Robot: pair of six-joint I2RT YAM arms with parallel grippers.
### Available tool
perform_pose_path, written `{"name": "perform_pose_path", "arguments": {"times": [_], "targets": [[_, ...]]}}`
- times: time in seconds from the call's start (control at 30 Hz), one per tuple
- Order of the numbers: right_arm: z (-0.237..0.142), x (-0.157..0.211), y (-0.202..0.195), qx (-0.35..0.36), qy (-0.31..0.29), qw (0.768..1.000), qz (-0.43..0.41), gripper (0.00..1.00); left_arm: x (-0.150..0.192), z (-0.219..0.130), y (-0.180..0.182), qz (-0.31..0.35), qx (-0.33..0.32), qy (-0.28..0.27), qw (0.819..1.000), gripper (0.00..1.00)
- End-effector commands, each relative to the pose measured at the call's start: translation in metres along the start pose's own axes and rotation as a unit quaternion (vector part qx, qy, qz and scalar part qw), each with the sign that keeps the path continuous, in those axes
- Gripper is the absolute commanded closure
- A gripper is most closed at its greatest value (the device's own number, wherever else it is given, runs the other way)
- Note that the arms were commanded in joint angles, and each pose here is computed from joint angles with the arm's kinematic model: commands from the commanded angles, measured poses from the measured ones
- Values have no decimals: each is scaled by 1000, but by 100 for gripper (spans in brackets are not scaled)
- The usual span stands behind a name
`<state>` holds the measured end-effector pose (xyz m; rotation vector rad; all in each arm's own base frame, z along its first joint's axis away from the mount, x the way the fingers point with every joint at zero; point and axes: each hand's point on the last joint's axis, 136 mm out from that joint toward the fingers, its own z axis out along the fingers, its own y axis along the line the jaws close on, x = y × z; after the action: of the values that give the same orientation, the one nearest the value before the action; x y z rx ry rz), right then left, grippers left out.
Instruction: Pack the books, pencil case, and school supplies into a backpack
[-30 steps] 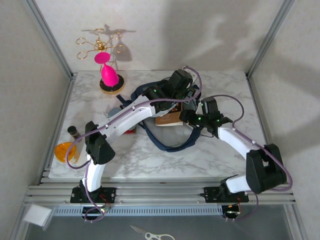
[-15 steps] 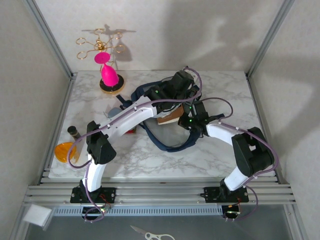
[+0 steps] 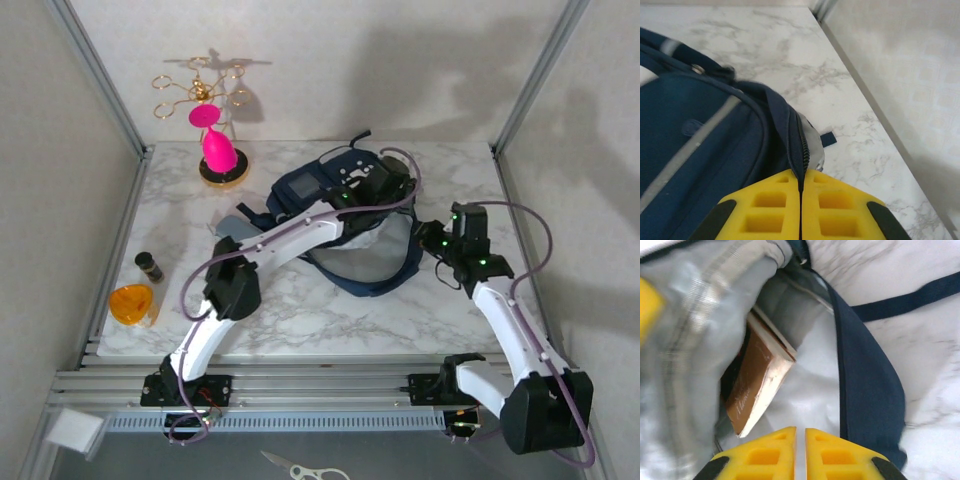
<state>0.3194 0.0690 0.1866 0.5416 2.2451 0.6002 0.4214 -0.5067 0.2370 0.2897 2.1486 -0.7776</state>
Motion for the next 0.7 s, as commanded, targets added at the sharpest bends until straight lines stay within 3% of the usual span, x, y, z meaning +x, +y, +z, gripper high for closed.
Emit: {"name": "perform_pose_path", "arguments": {"times": [0.0, 0.03, 0.2, 0.33, 0.53, 0.67], "targets": [[-15, 2, -18, 57, 15, 998, -11, 87, -19, -2, -32, -23, 59, -19, 998, 85], [-19, 0, -16, 55, 11, 998, -12, 87, -20, -7, -30, -17, 56, -15, 998, 75], [-23, 8, 5, 33, 29, 998, -38, 85, -33, -69, -34, -2, 94, -13, 995, 49], [-11, 51, 33, 17, 78, 995, -61, 82, -47, -138, 11, -20, 55, -74, 996, 44], [21, 149, 87, -10, 158, 981, -110, 78, -21, -186, 124, -91, -38, -88, 991, 43], [51, 179, 87, -4, 187, 975, -118, 77, 4, -202, 173, -127, -77, -88, 985, 42]]}}
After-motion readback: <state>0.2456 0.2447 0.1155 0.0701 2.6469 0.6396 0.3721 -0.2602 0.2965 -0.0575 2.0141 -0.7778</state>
